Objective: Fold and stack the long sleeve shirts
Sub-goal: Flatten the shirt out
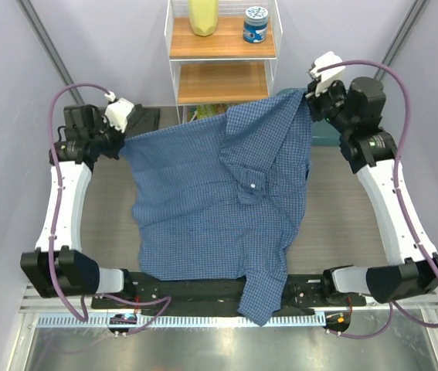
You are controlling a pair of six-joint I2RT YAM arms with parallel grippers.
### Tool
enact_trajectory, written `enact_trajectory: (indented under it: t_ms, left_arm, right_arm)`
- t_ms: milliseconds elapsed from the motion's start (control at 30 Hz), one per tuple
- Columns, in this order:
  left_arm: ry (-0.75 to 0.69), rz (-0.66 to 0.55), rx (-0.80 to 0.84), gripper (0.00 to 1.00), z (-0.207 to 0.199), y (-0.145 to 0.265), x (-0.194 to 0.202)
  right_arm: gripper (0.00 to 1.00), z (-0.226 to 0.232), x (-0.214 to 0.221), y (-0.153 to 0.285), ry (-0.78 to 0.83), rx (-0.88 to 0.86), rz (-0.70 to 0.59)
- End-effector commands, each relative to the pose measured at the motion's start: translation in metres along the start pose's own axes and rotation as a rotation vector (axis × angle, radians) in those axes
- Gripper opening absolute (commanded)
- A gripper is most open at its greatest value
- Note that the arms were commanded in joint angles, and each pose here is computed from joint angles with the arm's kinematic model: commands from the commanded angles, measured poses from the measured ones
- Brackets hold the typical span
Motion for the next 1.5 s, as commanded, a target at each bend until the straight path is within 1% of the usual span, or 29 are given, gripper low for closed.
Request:
enact_trajectory:
  t_ms: [0,67,167,200,267,300,400,467,533,633,667,767,867,967,1000,1033,1067,1100,1133,1167,1200,1233,1267,1300,1333,1367,1400,1433,1467]
  left_arm:
    - [-0.052,-0.161,-0.14,0.0,0.024,0.046,-0.044]
    - [-0.069,-0.222,-0.185,0.0,0.028,0.072,-0.063]
    - [-0.113,-0.332,-0.274,0.0,0.029,0.126,-0.091]
    - [-0.133,-0.377,-0.319,0.0,0.027,0.152,-0.1]
    - [-0.145,-0.426,-0.381,0.0,0.025,0.184,-0.11]
    - [-0.146,-0.445,-0.406,0.0,0.024,0.196,-0.114]
    - [-0.162,-0.506,-0.471,0.0,0.013,0.238,-0.12]
    - [-0.183,-0.558,-0.522,0.0,0.002,0.269,-0.122]
    - [-0.199,-0.593,-0.561,0.0,-0.006,0.291,-0.123]
    - [-0.222,-0.661,-0.661,0.0,-0.021,0.338,-0.122]
    - [-0.227,-0.694,-0.711,0.0,-0.029,0.36,-0.12]
    - [-0.241,-0.766,-0.81,0.0,-0.039,0.404,-0.122]
    - [-0.209,-0.791,-0.874,0.0,-0.036,0.432,-0.127]
    - [-0.167,-0.712,-0.867,0.0,-0.012,0.413,-0.132]
    - [-0.162,-0.674,-0.837,0.0,0.0,0.393,-0.135]
    - [-0.173,-0.653,-0.807,0.0,0.005,0.378,-0.137]
    - [-0.166,-0.609,-0.752,0.0,0.01,0.351,-0.133]
    - [-0.17,-0.592,-0.697,0.0,0.01,0.331,-0.132]
    - [-0.214,-0.611,-0.537,0.0,-0.003,0.3,-0.137]
    - [-0.245,-0.593,-0.379,0.0,-0.024,0.276,-0.13]
    - [-0.233,-0.573,-0.223,0.05,-0.042,0.243,-0.119]
    - [-0.231,-0.583,-0.101,0.16,-0.061,0.226,-0.113]
    - [-0.241,-0.655,0.102,0.3,-0.094,0.218,-0.113]
    - [-0.127,-0.633,0.24,0.48,-0.112,0.19,-0.096]
    - [-0.067,-0.651,0.324,0.5,-0.125,0.184,-0.093]
    - [-0.049,-0.685,0.375,0.5,-0.132,0.174,-0.096]
    - [0.014,-0.66,0.408,0.5,-0.141,0.161,-0.091]
    - [0.04,-0.602,0.443,0.52,-0.156,0.135,-0.074]
    - [-0.028,-0.628,0.482,0.57,-0.177,0.13,-0.083]
  right_arm:
    - [0.01,-0.022,-0.066,0.036,-0.024,0.138,-0.207]
    - [0.01,-0.02,-0.089,0.055,-0.014,0.142,-0.266]
    - [0.01,-0.021,-0.13,0.1,0.005,0.199,-0.39]
    - [0.01,-0.019,-0.148,0.128,0.022,0.221,-0.453]
    - [0.01,-0.018,-0.161,0.154,0.066,0.253,-0.506]
    - [0.01,-0.014,-0.172,0.181,0.083,0.267,-0.559]
    - [0.01,-0.013,-0.189,0.224,0.096,0.323,-0.635]
    - [0.01,-0.015,-0.198,0.265,0.087,0.402,-0.708]
    - [0.01,-0.008,-0.207,0.307,0.102,0.421,-0.783]
    - [0.01,0.004,-0.214,0.35,0.102,0.421,-0.851]
    - [0.01,0.009,-0.219,0.378,0.1,0.436,-0.899]
    - [0.01,0.015,-0.222,0.414,0.116,0.474,-0.955]
    - [0.01,0.016,-0.229,0.417,0.187,0.507,-0.949]
    - [0.01,0.004,-0.24,0.401,0.219,0.558,-0.936]
    - [0.01,-0.008,-0.242,0.367,0.224,0.559,-0.872]
    - [0.01,-0.012,-0.243,0.353,0.23,0.55,-0.848]
    - [0.01,-0.015,-0.241,0.332,0.236,0.523,-0.81]
    - [0.01,-0.019,-0.231,0.3,0.234,0.48,-0.735]
    - [0.01,-0.012,-0.224,0.279,0.231,0.394,-0.7]
    - [0.01,-0.015,-0.198,0.247,0.223,0.356,-0.607]
    - [0.01,-0.012,-0.183,0.237,0.229,0.325,-0.568]
    - [0.01,-0.011,-0.168,0.227,0.227,0.306,-0.536]
    - [0.01,-0.014,-0.134,0.203,0.223,0.292,-0.444]
    - [0.01,-0.015,-0.12,0.199,0.22,0.297,-0.416]
    - [0.01,-0.014,-0.111,0.207,0.216,0.313,-0.42]
    - [0.01,-0.016,-0.089,0.199,0.203,0.315,-0.374]
    - [0.01,-0.015,-0.086,0.2,0.199,0.318,-0.388]
    - [0.01,-0.015,-0.083,0.202,0.193,0.325,-0.4]
    - [0.01,-0.015,-0.079,0.203,0.185,0.334,-0.406]
Point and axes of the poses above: each gripper's point midway between its finger pads, its own y axis back along the fingers, its own z axis along the line the jaws close on, x = y × z, the point moved 2 cm from there along y, back along the fingers, and after that the axes turned 14 degrees about -y, right-handed, at the moved point
